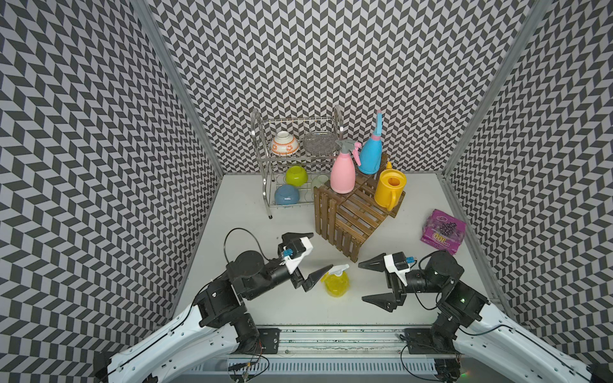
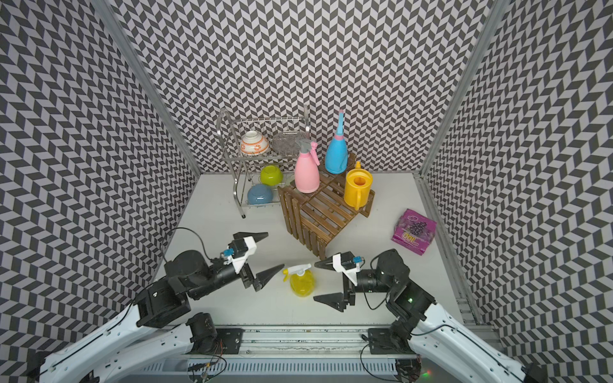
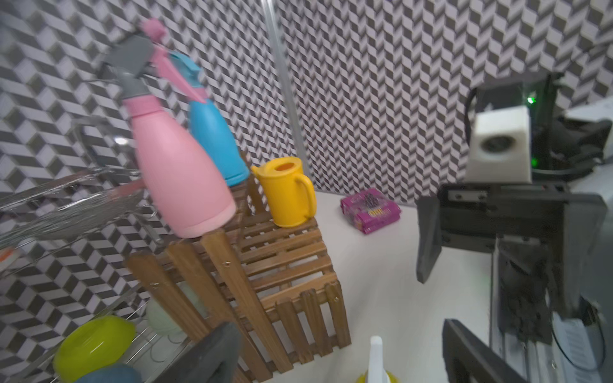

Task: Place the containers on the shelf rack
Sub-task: 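Place the container at the center of the board, then pick up a container from the center of the board, then place the container on the shelf.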

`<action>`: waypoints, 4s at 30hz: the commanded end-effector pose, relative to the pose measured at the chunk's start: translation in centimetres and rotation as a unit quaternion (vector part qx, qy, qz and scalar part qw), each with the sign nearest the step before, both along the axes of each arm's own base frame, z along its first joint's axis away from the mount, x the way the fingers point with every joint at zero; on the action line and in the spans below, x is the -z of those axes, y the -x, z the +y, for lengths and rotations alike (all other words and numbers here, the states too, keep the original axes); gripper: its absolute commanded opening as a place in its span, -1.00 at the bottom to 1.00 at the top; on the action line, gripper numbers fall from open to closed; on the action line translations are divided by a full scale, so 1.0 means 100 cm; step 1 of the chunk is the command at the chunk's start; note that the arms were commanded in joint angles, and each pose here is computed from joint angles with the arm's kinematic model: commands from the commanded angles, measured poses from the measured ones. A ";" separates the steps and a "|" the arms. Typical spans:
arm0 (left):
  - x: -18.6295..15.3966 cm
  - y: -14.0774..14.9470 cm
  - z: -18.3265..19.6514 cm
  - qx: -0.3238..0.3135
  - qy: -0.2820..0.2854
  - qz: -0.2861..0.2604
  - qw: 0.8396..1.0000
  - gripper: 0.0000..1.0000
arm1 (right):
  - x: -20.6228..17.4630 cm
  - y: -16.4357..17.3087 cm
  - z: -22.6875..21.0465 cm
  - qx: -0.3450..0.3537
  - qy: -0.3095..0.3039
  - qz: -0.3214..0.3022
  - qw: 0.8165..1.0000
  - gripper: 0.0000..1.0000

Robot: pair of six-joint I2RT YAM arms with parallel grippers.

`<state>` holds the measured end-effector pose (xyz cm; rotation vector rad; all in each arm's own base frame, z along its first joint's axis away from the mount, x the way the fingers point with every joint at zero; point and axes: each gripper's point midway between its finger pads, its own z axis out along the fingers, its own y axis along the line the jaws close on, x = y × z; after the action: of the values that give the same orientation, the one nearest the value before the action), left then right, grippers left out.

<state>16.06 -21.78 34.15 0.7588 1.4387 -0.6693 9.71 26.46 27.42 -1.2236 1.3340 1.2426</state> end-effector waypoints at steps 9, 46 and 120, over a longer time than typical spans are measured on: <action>0.045 -0.031 0.116 -0.254 0.330 0.216 0.883 1.00 | 0.021 -0.027 0.035 -0.014 0.127 -0.059 0.990 0.64; 0.083 -0.053 0.071 -0.209 0.244 0.296 0.900 1.00 | 0.089 -0.064 0.063 -0.028 0.249 -0.023 0.968 -0.55; 0.071 -0.079 0.089 -0.233 0.226 0.259 0.909 1.00 | -0.079 -0.224 -0.038 0.662 0.104 0.113 0.734 -0.65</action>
<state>24.22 -13.00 26.73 -0.1542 1.7763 -0.8091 31.81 22.02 34.13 -0.0004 1.9939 0.1409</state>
